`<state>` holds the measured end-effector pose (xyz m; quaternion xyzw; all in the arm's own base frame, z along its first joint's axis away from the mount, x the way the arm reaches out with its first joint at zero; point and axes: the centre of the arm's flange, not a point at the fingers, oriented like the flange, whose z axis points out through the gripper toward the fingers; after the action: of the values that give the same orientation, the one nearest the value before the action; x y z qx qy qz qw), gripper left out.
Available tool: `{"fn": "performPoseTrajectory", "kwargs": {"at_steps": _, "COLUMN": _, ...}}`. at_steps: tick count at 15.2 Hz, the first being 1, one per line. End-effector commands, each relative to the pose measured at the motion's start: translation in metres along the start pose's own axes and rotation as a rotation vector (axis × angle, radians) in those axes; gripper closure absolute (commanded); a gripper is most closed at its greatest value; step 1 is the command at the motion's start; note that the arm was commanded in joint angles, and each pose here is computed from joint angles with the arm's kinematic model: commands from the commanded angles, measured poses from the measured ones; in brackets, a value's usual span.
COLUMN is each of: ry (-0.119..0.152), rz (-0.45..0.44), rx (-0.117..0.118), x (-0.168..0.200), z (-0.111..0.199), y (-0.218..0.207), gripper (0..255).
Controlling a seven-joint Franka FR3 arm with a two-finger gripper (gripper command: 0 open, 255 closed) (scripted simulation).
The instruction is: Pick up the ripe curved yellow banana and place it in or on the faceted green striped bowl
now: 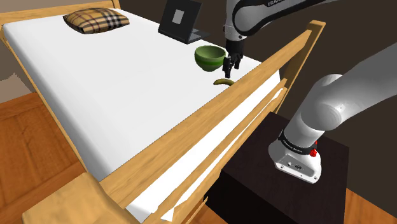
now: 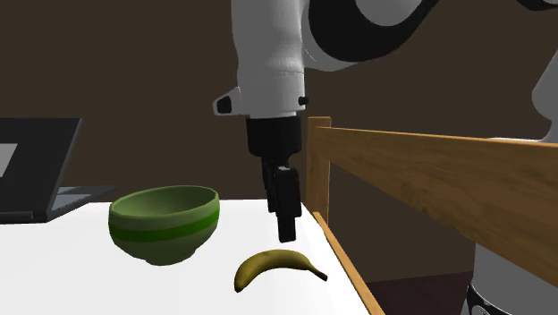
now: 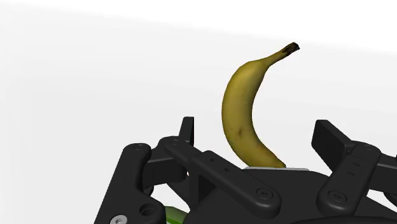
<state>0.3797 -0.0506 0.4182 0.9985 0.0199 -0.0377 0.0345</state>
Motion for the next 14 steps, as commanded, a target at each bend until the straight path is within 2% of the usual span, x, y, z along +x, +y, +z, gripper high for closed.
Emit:
{"fn": "performPoseTrajectory", "kwargs": {"at_steps": 1, "ry": 0.008, "rz": -0.006, "rx": -0.005, "x": 0.005, "z": 0.017, "y": 0.002, "gripper": 0}}
{"fn": "performPoseTrajectory", "kwargs": {"at_steps": 8, "ry": 0.008, "rz": -0.006, "rx": -0.005, "x": 0.006, "z": 0.051, "y": 0.002, "gripper": 0}}
{"fn": "performPoseTrajectory", "kwargs": {"at_steps": 14, "ry": 0.008, "rz": -0.006, "rx": -0.005, "x": 0.006, "z": 0.051, "y": 0.002, "gripper": 0}}
